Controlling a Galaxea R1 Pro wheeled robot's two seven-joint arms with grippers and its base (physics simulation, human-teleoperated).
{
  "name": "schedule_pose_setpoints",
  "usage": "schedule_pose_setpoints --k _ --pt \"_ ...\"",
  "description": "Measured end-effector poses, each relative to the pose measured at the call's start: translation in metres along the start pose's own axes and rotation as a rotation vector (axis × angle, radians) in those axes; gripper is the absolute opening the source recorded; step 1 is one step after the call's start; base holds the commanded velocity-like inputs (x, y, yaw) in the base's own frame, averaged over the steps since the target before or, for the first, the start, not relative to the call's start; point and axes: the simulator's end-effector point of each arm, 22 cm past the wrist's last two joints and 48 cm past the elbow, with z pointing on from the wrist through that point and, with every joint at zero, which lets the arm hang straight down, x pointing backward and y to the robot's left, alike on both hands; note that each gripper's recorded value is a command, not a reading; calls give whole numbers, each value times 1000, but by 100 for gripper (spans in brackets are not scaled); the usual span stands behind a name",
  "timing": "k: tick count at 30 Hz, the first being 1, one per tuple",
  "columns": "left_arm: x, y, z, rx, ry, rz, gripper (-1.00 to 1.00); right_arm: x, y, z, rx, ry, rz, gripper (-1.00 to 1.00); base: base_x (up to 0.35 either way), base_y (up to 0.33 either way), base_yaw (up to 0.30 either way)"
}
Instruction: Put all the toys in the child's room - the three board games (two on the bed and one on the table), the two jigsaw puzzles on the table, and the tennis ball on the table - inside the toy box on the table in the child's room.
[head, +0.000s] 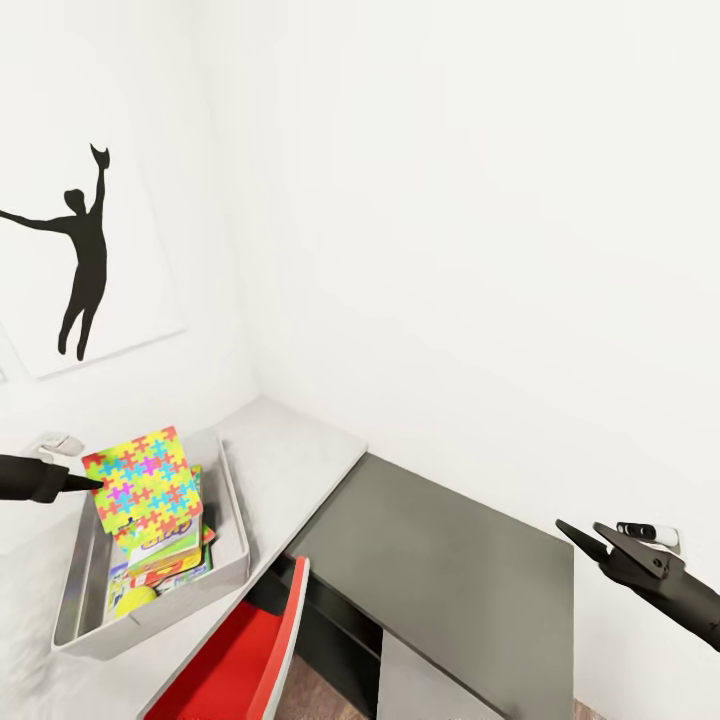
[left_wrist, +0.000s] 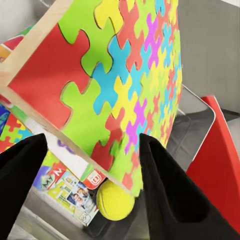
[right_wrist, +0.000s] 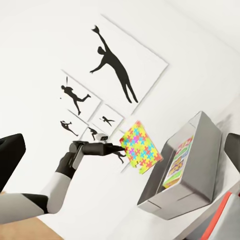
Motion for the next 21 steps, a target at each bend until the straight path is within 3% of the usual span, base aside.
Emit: schedule_pose_setpoints --k 21 --pt "-2 0 -2 -5 -2 10 100 0 1 0 -7 -1 0 100 0 0 0"
